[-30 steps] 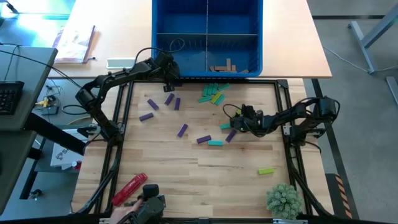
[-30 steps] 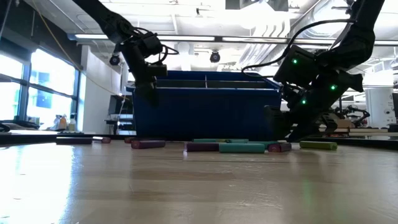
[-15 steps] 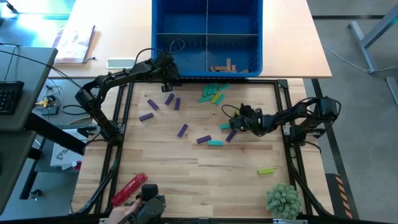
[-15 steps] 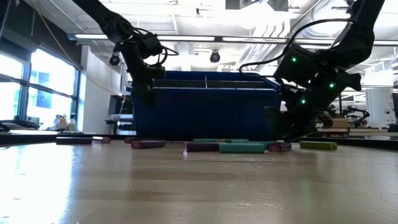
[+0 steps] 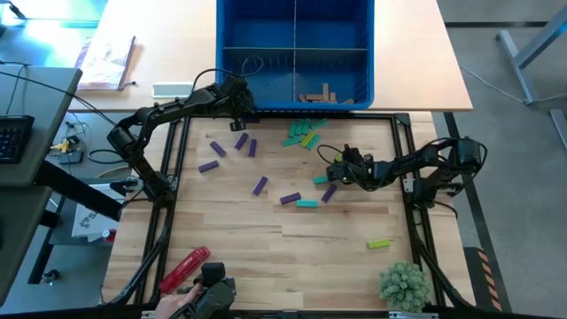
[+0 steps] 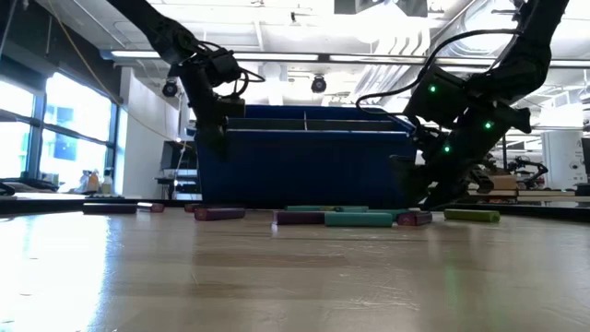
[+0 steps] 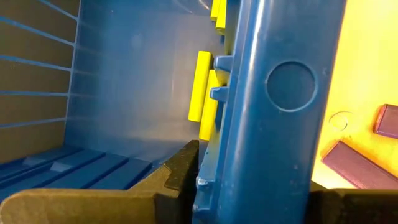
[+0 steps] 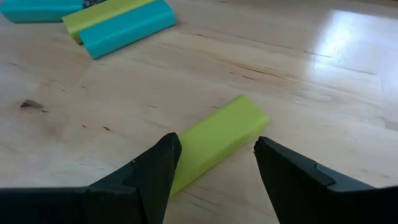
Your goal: Sort blocks
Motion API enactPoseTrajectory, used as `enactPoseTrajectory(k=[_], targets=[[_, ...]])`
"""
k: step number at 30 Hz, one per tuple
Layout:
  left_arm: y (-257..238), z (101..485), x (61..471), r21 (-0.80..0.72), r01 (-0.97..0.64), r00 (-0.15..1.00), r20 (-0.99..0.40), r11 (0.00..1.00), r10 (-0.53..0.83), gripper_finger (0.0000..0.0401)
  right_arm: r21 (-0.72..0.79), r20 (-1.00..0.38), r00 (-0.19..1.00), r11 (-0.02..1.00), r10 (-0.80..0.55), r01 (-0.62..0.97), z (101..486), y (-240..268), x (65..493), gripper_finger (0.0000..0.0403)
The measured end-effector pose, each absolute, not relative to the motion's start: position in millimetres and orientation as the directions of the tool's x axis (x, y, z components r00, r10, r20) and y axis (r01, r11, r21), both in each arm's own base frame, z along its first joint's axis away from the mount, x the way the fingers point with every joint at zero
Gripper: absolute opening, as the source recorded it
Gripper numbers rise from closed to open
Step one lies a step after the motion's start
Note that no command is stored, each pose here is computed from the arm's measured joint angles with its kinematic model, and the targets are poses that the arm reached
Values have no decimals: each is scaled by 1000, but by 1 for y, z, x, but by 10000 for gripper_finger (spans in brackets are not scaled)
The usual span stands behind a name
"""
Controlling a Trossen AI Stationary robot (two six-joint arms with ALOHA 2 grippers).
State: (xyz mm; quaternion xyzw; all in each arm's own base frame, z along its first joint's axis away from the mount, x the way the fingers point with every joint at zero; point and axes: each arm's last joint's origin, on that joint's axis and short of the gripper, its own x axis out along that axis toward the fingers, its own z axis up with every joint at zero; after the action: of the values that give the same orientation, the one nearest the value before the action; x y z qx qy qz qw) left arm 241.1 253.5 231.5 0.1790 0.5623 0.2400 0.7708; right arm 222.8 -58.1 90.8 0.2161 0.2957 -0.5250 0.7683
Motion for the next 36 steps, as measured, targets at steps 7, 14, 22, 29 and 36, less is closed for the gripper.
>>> enactPoseTrajectory(k=[7, 14, 22, 29, 36], targets=[[254, 232, 241, 546, -170, 254, -780, 821, 572, 83, 37, -692, 281, 356, -665, 934, 90, -58, 223, 213], [253, 232, 241, 547, -162, 254, -781, 821, 571, 83, 1, -682, 330, 451, -653, 892, 92, -58, 227, 213], [253, 232, 241, 545, -163, 253, -782, 822, 569, 83, -14, -670, 338, 467, -661, 884, 93, -60, 228, 213], [253, 232, 241, 543, -166, 252, -784, 823, 568, 83, -18, -656, 321, 440, -683, 898, 93, -61, 228, 213], [253, 232, 241, 541, -169, 250, -785, 824, 566, 83, 18, -690, 325, 433, -647, 901, 92, -60, 227, 213]])
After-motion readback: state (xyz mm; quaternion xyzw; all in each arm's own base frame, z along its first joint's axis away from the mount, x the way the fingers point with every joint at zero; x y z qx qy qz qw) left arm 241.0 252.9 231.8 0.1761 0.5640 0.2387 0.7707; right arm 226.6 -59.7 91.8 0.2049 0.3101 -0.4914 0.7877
